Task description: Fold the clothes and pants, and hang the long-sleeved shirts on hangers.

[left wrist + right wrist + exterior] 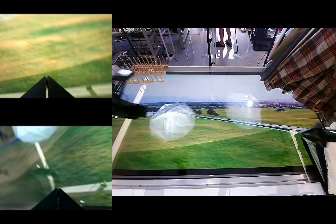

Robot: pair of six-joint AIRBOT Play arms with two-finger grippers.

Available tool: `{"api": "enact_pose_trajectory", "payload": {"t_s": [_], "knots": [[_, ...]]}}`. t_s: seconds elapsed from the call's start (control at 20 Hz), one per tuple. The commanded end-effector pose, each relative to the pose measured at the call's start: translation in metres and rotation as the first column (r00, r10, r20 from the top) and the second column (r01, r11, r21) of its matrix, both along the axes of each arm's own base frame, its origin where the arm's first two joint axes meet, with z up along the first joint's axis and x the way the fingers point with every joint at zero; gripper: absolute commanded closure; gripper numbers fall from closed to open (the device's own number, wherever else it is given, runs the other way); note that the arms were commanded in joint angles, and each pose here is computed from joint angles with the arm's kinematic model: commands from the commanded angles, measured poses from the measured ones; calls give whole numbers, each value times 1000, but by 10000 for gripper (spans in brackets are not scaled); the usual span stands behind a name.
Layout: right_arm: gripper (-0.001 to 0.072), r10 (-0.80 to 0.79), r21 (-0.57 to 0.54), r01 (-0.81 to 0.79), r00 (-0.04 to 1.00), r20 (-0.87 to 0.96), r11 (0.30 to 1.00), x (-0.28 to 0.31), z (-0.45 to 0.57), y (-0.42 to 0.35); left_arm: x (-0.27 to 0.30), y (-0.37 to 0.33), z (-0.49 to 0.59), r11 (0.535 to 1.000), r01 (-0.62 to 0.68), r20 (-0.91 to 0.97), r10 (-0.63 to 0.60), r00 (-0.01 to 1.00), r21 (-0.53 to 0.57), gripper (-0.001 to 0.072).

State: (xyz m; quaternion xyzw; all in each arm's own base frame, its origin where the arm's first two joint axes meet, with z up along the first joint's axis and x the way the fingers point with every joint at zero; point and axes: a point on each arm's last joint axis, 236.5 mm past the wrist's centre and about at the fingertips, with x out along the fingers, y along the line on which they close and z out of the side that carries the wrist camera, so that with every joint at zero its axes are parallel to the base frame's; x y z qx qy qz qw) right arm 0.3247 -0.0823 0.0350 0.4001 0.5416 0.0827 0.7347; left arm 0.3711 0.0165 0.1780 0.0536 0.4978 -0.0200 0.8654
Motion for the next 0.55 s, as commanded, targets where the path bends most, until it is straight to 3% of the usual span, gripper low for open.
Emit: {"api": "enact_pose_trajectory", "payload": {"t_s": [0.0,0.15,0.2,0.3,0.35,0.5], "knots": [[695,253,-210,-238,966,46,948,29,-23,77,11,21,43,993,-115,197,118,973,-30,702],[693,254,-370,-171,949,188,913,80,-10,83,11,21,42,989,-139,194,147,970,-52,703],[571,227,-398,-106,936,269,911,101,2,83,12,21,41,989,-139,192,147,970,-51,702],[129,149,-473,92,883,446,876,147,31,63,12,21,40,989,-139,189,147,971,-51,703],[36,118,-490,177,850,514,854,162,45,52,13,21,40,989,-139,188,147,971,-51,702],[24,54,-499,364,765,642,787,185,77,18,13,21,40,989,-139,188,147,971,-51,703]]}}
